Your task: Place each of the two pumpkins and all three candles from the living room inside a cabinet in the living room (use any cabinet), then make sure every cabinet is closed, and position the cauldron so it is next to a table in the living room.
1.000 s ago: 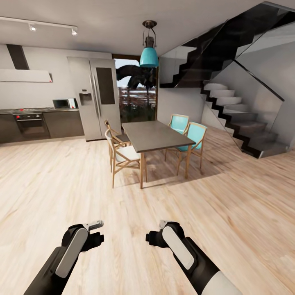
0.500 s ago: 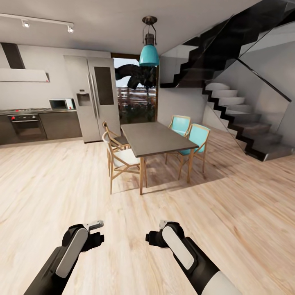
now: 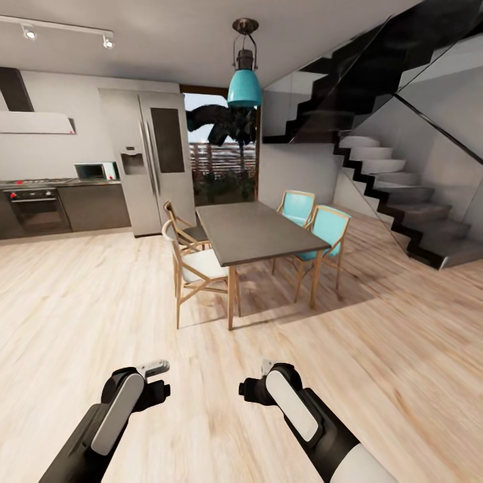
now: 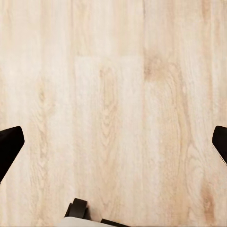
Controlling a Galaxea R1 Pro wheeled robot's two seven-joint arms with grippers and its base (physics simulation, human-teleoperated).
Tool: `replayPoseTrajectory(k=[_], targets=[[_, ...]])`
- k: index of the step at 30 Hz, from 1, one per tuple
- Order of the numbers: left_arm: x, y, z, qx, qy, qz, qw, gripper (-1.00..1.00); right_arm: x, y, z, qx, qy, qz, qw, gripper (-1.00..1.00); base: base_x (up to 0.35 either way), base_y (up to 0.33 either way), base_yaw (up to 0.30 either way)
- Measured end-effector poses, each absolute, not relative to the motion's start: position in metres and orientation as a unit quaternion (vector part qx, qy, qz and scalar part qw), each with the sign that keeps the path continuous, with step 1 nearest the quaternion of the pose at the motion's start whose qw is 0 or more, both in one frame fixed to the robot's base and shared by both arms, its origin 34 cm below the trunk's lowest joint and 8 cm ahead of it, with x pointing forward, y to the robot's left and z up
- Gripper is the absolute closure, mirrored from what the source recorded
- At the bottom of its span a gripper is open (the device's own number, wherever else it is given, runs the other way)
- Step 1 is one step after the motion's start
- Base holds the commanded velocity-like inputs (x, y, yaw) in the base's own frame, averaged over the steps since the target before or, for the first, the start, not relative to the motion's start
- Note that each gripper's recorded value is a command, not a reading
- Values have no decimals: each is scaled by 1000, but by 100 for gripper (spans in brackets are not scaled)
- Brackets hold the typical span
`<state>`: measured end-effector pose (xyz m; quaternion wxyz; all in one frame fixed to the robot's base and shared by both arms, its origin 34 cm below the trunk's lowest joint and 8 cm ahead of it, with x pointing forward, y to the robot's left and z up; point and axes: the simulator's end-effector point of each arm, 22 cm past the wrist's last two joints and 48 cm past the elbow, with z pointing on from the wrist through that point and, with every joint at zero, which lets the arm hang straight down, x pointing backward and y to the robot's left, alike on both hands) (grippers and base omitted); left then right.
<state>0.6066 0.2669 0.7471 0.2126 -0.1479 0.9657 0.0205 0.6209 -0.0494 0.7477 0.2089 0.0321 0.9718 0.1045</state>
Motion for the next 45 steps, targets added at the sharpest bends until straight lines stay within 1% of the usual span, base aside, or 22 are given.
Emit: replayPoseTrajectory(k=[14,17,45], targets=[[607,268,747,-148,966,22,213,-100,621,-49,748,33,972,105,209,-100,334,67,-2],[607,268,747,-148,966,21,213,-100,621,-50,748,33,972,105,209,-100,252,54,-144],[607,271,747,-149,965,24,213,-100,621,-50,747,34,972,105,208,-100,13,3,-271]])
